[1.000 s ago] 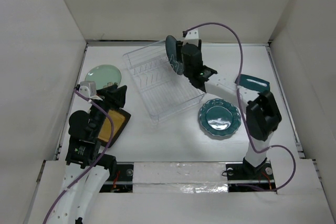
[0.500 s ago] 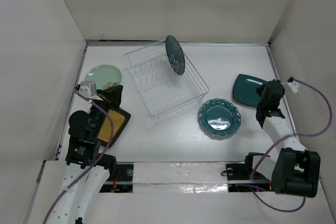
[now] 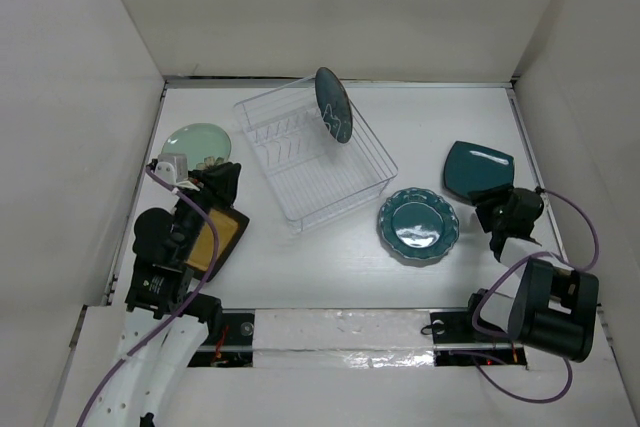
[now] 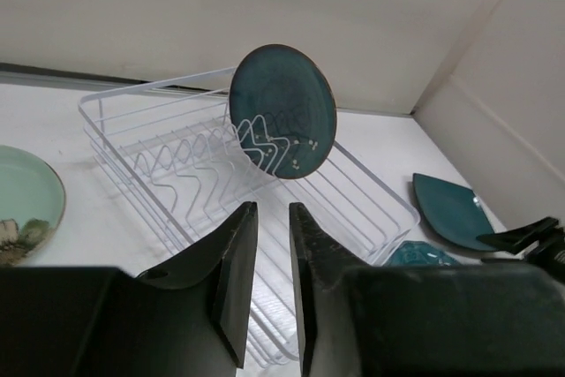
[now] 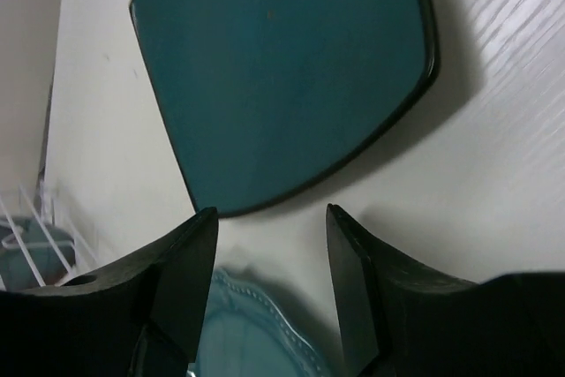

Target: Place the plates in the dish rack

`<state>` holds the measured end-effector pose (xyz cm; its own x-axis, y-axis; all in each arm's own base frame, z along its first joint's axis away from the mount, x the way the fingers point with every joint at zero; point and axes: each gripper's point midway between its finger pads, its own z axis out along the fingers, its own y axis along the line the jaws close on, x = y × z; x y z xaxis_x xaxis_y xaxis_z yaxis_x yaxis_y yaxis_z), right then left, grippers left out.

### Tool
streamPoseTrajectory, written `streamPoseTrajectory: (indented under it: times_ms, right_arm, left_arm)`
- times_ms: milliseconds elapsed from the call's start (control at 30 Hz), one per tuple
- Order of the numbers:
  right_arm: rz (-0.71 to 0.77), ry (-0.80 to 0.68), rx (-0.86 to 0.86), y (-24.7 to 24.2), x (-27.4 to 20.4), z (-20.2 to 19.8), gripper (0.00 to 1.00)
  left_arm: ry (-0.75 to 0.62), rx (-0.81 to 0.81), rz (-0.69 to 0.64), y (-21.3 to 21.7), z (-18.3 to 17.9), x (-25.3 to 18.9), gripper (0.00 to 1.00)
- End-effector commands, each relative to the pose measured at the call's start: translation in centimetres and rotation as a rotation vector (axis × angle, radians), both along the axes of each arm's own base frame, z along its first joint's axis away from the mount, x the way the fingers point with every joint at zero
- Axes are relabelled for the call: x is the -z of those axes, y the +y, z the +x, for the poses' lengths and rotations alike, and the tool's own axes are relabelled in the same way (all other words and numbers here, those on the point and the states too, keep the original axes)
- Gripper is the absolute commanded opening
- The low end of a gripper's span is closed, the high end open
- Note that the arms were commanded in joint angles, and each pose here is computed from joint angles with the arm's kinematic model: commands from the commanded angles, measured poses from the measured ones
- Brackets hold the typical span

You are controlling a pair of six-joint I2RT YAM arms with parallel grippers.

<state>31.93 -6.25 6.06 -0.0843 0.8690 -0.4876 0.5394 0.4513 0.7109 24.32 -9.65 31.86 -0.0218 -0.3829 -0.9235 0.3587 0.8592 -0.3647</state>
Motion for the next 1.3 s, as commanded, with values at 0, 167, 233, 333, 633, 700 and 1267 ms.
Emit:
streamPoseTrajectory:
  times_ms: [0,167,233,333,633,700,1267]
  right_arm:
    - [0.021,-0.023,-0.164,2.8,0.0,-0.4,0.62]
    - [-0.013,0.006,-0.295,4.7,0.5,-2.2,0.63]
    - [-0.007,0.038,-0.316,5.1,1.2,-3.1,0.63]
    - [0.021,0.040,-0.394,6.7,1.7,-3.7,0.63]
    - [0.204,0.090,-0.546,10.9,3.3,-5.1,0.64]
    - [0.258,0.091,-0.588,12.1,3.4,-5.5,0.63]
    - [0.179,0.257,-0.631,13.5,3.8,-7.8,0.46]
  left_arm:
    - [-0.056,0.004,-0.011,0.0,-0.3,-1.5,0.20]
    - [-0.059,0.004,-0.012,0.0,-0.3,-1.6,0.28]
    - [-0.060,0.006,-0.012,0.0,-0.3,-1.6,0.29]
    - [-0.066,0.006,-0.014,0.0,-0.4,-1.7,0.30]
    - [-0.072,0.003,-0.016,0.1,-0.6,-1.8,0.30]
    - [-0.074,0.001,-0.015,0.1,-0.7,-1.8,0.30]
    - [-0.077,-0.007,-0.016,0.3,-0.7,-1.9,0.33]
